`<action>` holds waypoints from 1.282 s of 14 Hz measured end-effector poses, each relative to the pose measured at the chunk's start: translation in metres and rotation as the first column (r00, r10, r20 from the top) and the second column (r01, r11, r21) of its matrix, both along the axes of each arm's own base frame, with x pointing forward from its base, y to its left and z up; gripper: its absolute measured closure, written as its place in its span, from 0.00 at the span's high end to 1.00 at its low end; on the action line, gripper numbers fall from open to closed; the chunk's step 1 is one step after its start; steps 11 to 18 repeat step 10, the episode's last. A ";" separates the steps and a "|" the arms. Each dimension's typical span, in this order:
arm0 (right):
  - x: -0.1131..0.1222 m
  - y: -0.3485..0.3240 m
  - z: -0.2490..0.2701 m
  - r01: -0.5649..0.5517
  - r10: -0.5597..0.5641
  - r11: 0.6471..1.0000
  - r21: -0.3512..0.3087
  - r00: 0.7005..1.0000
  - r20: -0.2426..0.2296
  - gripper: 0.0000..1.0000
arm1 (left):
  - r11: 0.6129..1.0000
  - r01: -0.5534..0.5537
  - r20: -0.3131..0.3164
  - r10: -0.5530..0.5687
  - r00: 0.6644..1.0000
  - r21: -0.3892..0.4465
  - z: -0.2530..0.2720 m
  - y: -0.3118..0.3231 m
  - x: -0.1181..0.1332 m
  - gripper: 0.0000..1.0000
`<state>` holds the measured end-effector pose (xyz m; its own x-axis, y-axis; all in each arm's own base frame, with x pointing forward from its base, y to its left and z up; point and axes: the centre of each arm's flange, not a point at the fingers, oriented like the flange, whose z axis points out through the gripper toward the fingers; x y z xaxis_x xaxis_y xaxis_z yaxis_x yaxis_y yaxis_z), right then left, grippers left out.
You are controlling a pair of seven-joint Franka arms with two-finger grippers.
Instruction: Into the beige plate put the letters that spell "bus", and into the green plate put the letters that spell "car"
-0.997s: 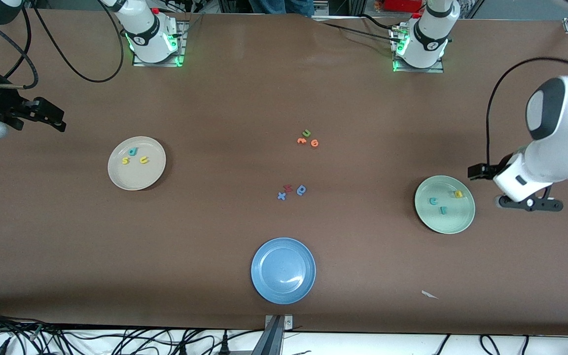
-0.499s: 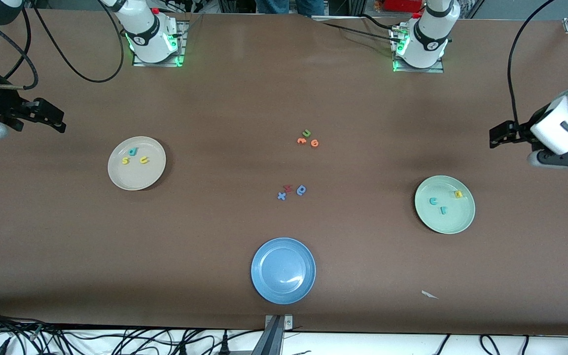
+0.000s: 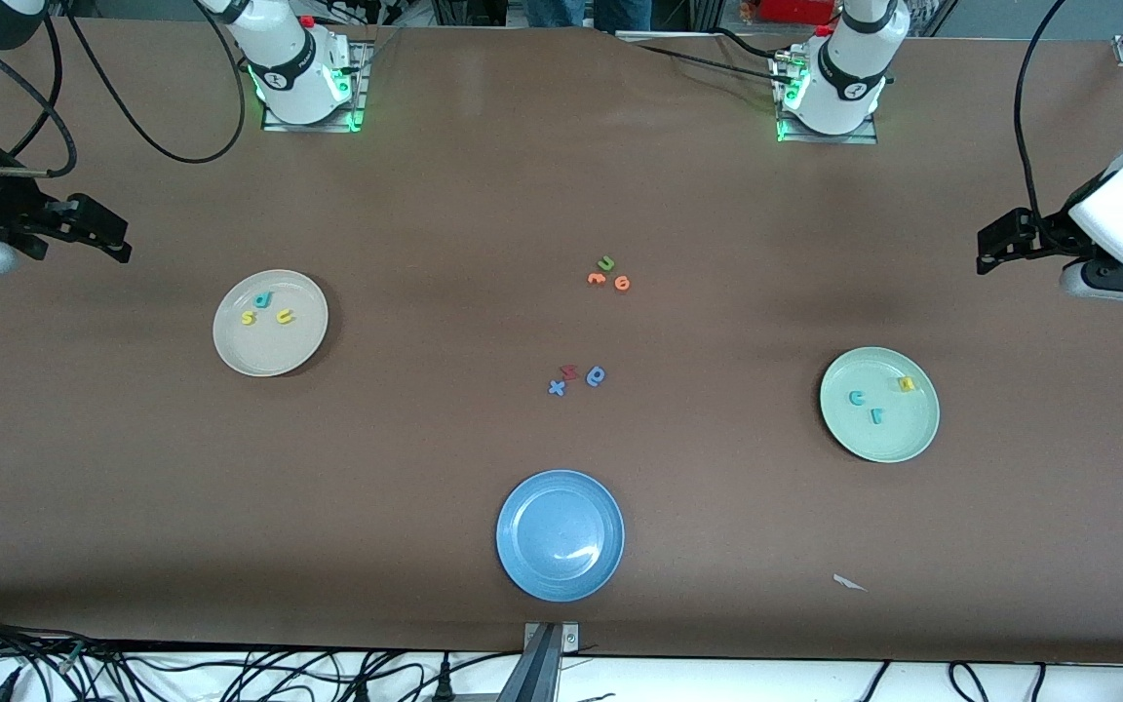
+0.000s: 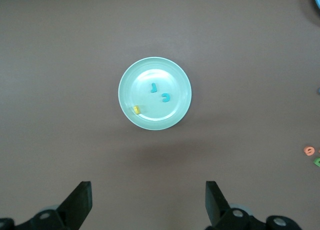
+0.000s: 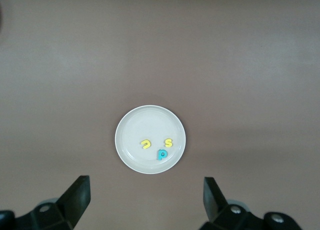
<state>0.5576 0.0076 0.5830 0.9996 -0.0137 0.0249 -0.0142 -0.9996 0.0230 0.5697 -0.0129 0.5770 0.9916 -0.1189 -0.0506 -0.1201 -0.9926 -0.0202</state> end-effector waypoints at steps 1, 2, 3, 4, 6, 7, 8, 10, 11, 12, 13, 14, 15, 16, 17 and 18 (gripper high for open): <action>0.000 0.000 0.000 0.000 0.000 1.000 0.000 1.000 0.002 1.00 | 1.000 0.001 0.000 -0.001 1.000 -0.001 0.000 -0.001 0.000 1.00; 0.000 0.000 0.000 0.000 0.000 1.000 0.000 1.000 0.004 1.00 | 1.000 0.000 0.002 0.000 1.000 -0.001 0.001 0.000 0.000 1.00; 0.001 0.000 0.000 0.000 0.000 1.000 0.001 1.000 0.004 1.00 | 1.000 -0.001 0.004 0.001 1.000 -0.001 0.002 0.002 -0.001 1.00; 0.001 0.000 -0.001 0.000 0.000 1.000 0.001 1.000 0.003 1.00 | 1.000 -0.002 0.005 0.002 1.000 -0.001 0.003 0.003 -0.001 1.00; 0.002 0.001 -0.002 -0.001 0.001 1.000 0.002 1.000 0.002 1.00 | 1.000 0.001 0.010 -0.001 1.000 -0.002 0.006 0.003 -0.002 1.00; 0.002 0.001 -0.002 0.000 0.000 1.000 0.003 1.000 0.000 1.00 | 1.000 0.002 0.013 -0.002 1.000 -0.002 0.007 0.003 -0.003 1.00; 0.002 0.001 -0.003 0.000 0.000 1.000 0.005 1.000 -0.003 1.00 | 1.000 0.002 0.014 -0.002 1.000 -0.002 0.008 0.003 -0.003 1.00; 0.002 0.002 -0.004 -0.002 0.002 1.000 0.006 1.000 -0.004 1.00 | 1.000 0.001 0.011 -0.001 1.000 -0.002 0.007 0.004 -0.004 1.00; 0.002 0.002 -0.004 -0.002 0.002 1.000 0.006 1.000 -0.004 1.00 | 1.000 0.001 0.011 -0.001 1.000 -0.002 0.007 0.004 -0.004 1.00; 0.002 0.002 -0.004 -0.002 0.002 1.000 0.006 1.000 -0.004 1.00 | 1.000 0.001 0.011 -0.001 1.000 -0.002 0.007 0.004 -0.004 1.00; 0.002 0.002 -0.004 -0.002 0.002 1.000 0.006 1.000 -0.004 1.00 | 1.000 0.001 0.011 -0.001 1.000 -0.002 0.007 0.004 -0.004 1.00; 0.002 0.002 -0.004 -0.002 0.002 1.000 0.006 1.000 -0.004 1.00 | 1.000 0.001 0.011 -0.001 1.000 -0.002 0.007 0.004 -0.004 1.00; 0.002 0.002 -0.004 -0.002 0.002 1.000 0.006 1.000 -0.004 1.00 | 1.000 0.001 0.011 -0.001 1.000 -0.002 0.007 0.004 -0.004 1.00; 0.002 0.002 -0.004 -0.002 0.002 1.000 0.006 1.000 -0.004 1.00 | 1.000 0.001 0.011 -0.001 1.000 -0.002 0.007 0.004 -0.004 1.00; 0.002 0.002 -0.004 -0.002 0.002 1.000 0.006 1.000 -0.004 1.00 | 1.000 0.001 0.011 -0.001 1.000 -0.002 0.007 0.004 -0.004 1.00; 0.002 0.002 -0.004 -0.002 0.002 1.000 0.006 1.000 -0.004 1.00 | 1.000 0.001 0.011 -0.001 1.000 -0.002 0.007 0.004 -0.004 1.00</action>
